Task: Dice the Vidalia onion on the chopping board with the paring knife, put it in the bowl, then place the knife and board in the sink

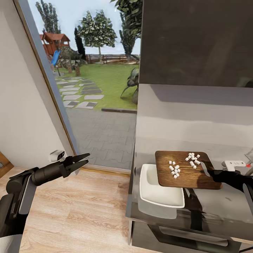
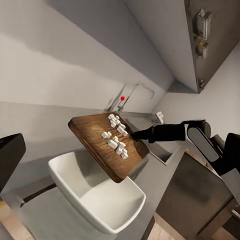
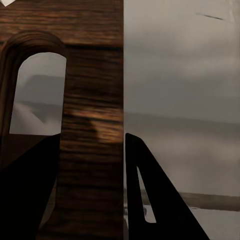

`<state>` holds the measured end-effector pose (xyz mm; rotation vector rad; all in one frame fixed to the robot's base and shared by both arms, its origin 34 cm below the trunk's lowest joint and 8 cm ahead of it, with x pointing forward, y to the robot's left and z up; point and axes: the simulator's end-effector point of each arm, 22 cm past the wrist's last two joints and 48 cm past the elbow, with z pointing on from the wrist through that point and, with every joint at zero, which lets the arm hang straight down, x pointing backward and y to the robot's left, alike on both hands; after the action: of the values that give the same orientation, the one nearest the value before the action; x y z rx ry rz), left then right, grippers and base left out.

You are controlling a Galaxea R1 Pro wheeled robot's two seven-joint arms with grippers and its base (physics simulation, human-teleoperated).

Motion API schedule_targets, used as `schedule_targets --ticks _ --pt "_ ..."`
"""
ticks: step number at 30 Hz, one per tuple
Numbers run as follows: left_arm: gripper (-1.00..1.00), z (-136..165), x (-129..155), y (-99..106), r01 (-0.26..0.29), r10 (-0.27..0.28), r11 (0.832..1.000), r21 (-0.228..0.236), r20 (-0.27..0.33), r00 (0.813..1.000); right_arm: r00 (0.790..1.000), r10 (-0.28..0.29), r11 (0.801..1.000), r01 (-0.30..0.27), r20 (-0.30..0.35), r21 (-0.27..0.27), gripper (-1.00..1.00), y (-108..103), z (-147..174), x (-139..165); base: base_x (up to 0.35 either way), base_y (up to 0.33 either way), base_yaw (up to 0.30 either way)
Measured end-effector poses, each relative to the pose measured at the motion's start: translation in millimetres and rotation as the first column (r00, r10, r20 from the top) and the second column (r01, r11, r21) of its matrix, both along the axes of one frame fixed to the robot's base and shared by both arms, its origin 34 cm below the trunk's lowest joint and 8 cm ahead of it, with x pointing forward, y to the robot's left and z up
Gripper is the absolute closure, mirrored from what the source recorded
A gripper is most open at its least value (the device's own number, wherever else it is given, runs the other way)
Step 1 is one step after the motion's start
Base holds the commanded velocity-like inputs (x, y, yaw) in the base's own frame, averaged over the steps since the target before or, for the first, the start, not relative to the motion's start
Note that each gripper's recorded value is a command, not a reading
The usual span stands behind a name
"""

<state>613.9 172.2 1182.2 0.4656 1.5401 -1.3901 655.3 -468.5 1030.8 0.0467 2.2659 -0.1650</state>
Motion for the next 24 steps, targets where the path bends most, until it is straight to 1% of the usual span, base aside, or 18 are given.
schedule_targets --ticks 5,17,24 --pt "-1.00 0.0 0.0 -0.1 0.000 0.000 1.000 0.000 0.000 1.000 1.000 0.000 1.000 0.000 0.001 -0.001 1.00 -0.2 0.2 0.2 0.000 0.000 0.024" --pt "-1.00 0.0 0.0 -0.1 0.000 0.000 1.000 0.000 0.000 1.000 1.000 0.000 1.000 0.000 0.000 -0.001 1.00 -0.1 0.1 0.1 0.000 0.000 0.085" --pt "-1.00 2.2 -0.6 0.1 0.002 -0.002 1.000 -0.010 0.003 1.000 1.000 0.000 1.000 0.000 0.001 -0.001 1.00 -0.1 0.2 0.1 0.000 0.000 0.086"
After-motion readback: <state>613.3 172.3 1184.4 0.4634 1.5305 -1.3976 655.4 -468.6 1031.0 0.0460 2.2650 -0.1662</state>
